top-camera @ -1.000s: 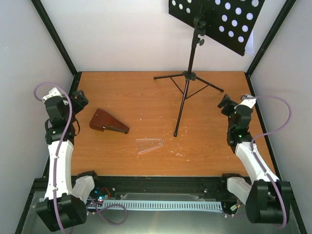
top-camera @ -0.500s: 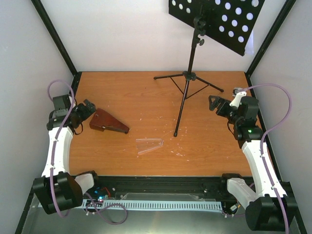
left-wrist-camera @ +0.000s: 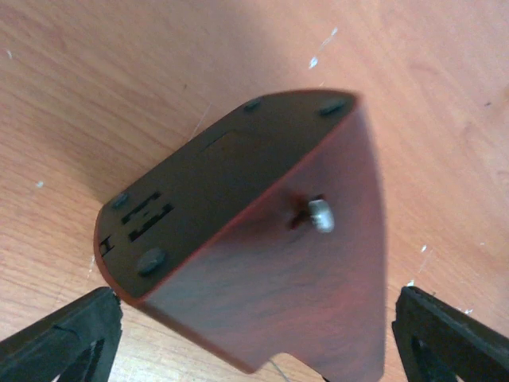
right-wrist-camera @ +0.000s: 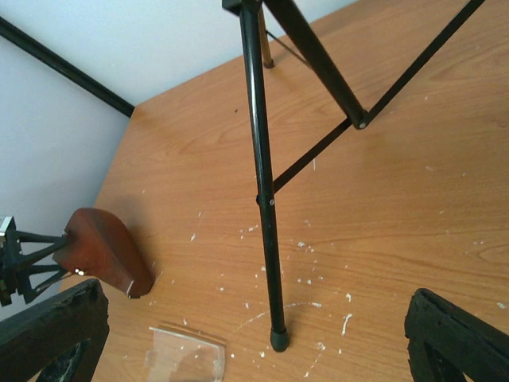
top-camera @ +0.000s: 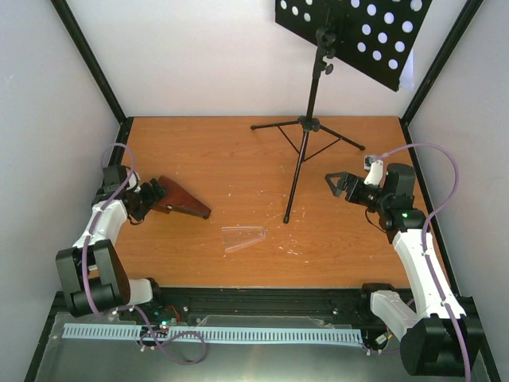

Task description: Pack up the instrument practice props

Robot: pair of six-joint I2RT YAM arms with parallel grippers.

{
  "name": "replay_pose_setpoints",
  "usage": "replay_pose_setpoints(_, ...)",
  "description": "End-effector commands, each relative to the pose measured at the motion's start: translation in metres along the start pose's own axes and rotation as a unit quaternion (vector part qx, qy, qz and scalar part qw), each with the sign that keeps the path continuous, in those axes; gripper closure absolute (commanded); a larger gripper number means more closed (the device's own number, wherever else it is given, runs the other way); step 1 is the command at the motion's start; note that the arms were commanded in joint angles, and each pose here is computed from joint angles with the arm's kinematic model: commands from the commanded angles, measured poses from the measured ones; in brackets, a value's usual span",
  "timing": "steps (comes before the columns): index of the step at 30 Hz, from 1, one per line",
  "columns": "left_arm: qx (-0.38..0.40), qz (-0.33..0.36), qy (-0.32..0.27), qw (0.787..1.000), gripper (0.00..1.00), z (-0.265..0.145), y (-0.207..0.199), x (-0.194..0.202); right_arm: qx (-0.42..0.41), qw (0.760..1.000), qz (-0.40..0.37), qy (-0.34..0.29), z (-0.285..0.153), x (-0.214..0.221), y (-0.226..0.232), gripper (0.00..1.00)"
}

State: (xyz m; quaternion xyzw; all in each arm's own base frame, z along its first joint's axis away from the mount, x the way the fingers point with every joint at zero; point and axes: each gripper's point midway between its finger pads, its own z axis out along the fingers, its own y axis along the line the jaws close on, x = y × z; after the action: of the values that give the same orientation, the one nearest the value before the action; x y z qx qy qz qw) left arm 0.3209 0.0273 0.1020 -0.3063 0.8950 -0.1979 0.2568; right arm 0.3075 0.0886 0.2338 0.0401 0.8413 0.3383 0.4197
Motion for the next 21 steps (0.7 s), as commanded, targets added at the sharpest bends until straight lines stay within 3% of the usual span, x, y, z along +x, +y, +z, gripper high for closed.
replay_pose_setpoints(1,0.038,0.049,-0.029,0.998,0.09,-0.005,-0.023,-0.024,-0.021,0.999,-0.016,0.031,-0.003,0.017,0.006,0.00)
replay_pose_setpoints(11,-0.034,0.106,-0.072,0.991,0.06,-0.014,-0.009,-0.050,-0.041,0.997,-0.015,0.062,0.010,0.021,0.005,0.00)
replay_pose_setpoints(16,0.025,0.165,-0.065,0.984,0.10,-0.009,-0.030,-0.049,-0.049,0.997,-0.007,0.067,0.016,0.021,0.004,0.00)
replay_pose_setpoints(21,0.079,0.181,-0.048,0.979,0.17,0.000,-0.046,-0.044,-0.051,0.996,-0.003,0.067,0.019,0.021,0.003,0.00)
